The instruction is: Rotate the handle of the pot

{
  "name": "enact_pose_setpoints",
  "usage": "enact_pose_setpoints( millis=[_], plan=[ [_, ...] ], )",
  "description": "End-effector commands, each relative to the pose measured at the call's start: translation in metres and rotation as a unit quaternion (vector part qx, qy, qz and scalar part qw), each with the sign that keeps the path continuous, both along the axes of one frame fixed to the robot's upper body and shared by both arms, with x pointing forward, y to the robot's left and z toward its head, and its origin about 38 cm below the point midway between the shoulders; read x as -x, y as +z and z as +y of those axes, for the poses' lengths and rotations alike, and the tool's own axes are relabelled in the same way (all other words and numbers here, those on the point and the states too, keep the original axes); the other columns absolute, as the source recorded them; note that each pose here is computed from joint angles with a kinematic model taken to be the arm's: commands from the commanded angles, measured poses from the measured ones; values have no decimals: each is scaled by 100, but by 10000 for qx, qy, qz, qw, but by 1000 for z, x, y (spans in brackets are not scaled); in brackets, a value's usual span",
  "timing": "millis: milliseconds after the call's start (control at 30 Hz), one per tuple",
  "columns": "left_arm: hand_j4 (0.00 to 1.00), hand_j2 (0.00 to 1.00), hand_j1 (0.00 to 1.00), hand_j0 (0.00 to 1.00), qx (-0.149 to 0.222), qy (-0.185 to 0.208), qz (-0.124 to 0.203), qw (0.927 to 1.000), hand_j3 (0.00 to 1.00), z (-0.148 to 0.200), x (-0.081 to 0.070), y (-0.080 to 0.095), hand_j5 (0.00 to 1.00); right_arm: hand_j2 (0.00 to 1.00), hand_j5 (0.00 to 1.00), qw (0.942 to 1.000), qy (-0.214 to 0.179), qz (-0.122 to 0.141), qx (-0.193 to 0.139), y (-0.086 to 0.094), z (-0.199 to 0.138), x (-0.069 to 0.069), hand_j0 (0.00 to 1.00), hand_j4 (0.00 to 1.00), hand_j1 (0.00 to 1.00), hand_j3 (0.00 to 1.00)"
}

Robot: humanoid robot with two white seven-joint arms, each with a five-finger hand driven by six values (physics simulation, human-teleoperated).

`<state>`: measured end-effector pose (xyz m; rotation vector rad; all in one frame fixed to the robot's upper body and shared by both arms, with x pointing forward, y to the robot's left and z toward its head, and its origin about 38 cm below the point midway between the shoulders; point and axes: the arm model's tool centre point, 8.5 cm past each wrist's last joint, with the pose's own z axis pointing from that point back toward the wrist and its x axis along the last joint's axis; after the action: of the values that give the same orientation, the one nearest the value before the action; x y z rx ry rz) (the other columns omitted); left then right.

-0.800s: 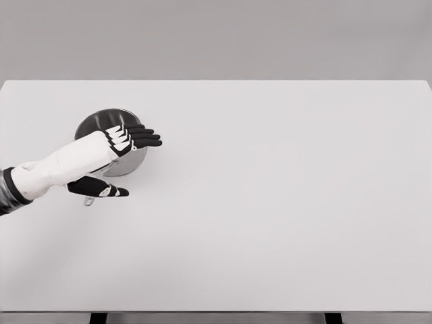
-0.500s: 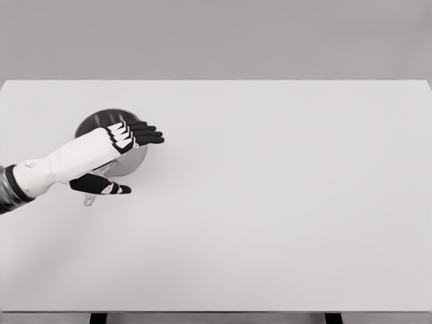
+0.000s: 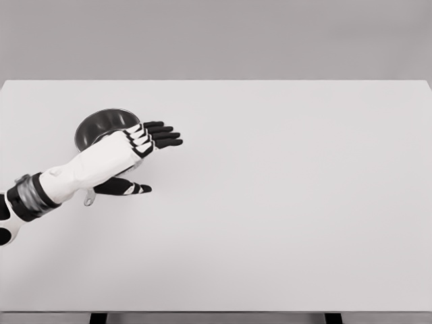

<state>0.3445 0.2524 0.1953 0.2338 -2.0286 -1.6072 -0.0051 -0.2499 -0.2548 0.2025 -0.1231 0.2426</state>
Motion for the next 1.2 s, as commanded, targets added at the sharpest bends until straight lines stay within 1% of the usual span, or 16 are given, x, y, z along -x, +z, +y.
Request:
enact_pose_setpoints(
  millis=[0, 33, 67, 100, 200, 233, 367, 500, 767, 1067, 1167],
  plan=[
    [100, 100, 100, 100, -137, 429, -135, 9989, 100, 4, -7, -1, 100, 100, 100, 10000, 0, -1, 0, 0, 0, 0, 100, 100, 100, 100],
    [100, 100, 100, 100, -327, 759, -30, 9966, 100, 7, -10, -10, 100, 100, 100, 10000, 2, 1, -9, 0, 0, 0, 100, 100, 100, 100],
    [100, 100, 100, 100, -434, 1035, 114, 9936, 100, 12, -11, -18, 100, 100, 100, 10000, -7, -2, -1, 0, 0, 0, 100, 100, 100, 100],
    [100, 100, 100, 100, -514, 1074, 158, 9928, 100, 12, -10, -22, 100, 100, 100, 10000, 0, -1, 0, 0, 0, 0, 100, 100, 100, 100],
    [100, 100, 100, 100, -853, 934, 390, 9912, 100, 10, -8, -29, 100, 100, 100, 10000, 8, -1, -1, 0, 0, 0, 100, 100, 100, 100],
    [100, 100, 100, 100, -912, 911, 417, 9908, 100, 9, -9, -29, 100, 100, 100, 10000, 8, -1, -1, 0, 0, 0, 100, 100, 100, 100],
    [100, 100, 100, 100, -925, 894, 396, 9909, 100, 10, -9, -28, 100, 100, 100, 10000, 8, -1, -1, 0, 0, 0, 100, 100, 100, 100],
    [100, 100, 100, 100, -922, 893, 303, 9913, 100, 10, -12, -22, 100, 100, 100, 10000, 0, -1, 0, 0, 0, 0, 100, 100, 100, 100],
    [100, 100, 100, 100, -889, 898, 321, 9915, 100, 12, -12, -22, 100, 100, 100, 10000, 9, 1, -8, 0, 0, 0, 100, 100, 100, 100],
    [100, 100, 100, 100, -1024, 950, 322, 9897, 100, 16, -12, -23, 100, 100, 100, 10000, 0, -1, 0, 0, 0, 0, 100, 100, 100, 100],
    [100, 100, 100, 100, -1120, 964, 299, 9886, 100, 19, -12, -23, 100, 100, 100, 10000, 8, -1, -1, 0, 0, 0, 100, 100, 100, 100]
  ],
)
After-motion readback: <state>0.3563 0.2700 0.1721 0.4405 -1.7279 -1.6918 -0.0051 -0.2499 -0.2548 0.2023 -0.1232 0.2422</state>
